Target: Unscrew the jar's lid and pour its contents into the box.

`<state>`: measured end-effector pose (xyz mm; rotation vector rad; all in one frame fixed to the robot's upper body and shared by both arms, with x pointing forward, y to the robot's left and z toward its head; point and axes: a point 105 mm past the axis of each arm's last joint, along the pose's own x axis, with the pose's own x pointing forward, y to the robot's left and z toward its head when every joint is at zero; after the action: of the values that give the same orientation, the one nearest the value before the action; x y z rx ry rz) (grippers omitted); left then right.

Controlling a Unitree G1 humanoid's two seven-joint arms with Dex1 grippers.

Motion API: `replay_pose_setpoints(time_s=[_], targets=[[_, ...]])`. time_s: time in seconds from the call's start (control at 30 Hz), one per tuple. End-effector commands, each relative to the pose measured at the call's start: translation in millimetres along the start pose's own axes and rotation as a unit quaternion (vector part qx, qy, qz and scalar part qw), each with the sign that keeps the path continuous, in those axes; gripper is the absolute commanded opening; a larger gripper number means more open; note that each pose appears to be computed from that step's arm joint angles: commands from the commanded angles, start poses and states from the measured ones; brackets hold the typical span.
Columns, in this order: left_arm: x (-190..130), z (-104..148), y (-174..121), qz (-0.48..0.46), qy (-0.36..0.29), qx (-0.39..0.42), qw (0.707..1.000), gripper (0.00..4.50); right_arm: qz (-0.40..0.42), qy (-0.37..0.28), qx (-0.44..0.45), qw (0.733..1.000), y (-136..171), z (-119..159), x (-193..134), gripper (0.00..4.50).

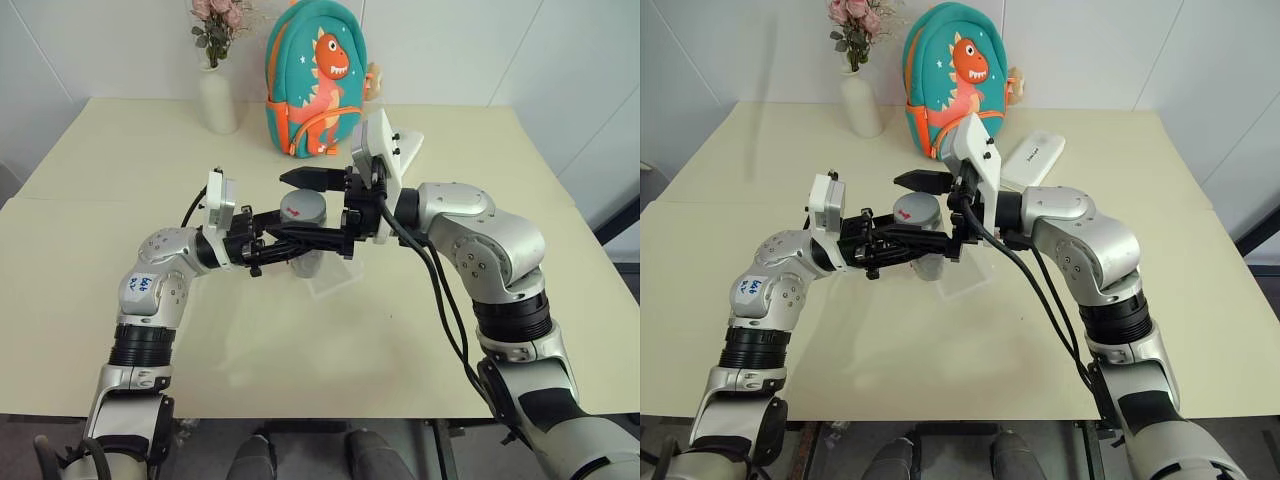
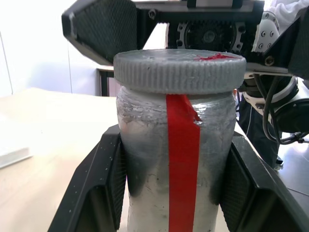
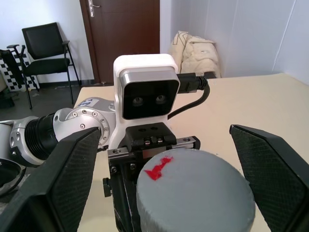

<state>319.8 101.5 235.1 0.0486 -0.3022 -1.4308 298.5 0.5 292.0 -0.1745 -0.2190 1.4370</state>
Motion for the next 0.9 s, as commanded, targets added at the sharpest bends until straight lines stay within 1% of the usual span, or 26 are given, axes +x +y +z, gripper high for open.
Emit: replay_pose_setpoints(time_s=[0.03,0.27,0.57,0.7,0.9], targets=[[0,11,-4,-0.012,-0.012,0.019,1.000,2.18,0.012,-0.011,-0.029,0.999,6,11,4,4.47],[4,16,-7,-0.031,-0.020,0.038,0.999,2.18,0.015,-0.008,-0.024,1.000,4,7,6,4.47],[-1,15,-11,-0.051,-0.013,0.038,0.998,2.18,0.003,-0.010,-0.026,1.000,-5,6,6,4.47],[-5,17,-12,-0.061,-0.012,0.046,0.997,2.18,-0.009,-0.007,-0.026,1.000,-12,4,3,4.47],[-11,18,-11,-0.060,-0.013,0.059,0.996,2.18,-0.012,0.001,-0.028,1.000,-12,3,-7,4.47]])
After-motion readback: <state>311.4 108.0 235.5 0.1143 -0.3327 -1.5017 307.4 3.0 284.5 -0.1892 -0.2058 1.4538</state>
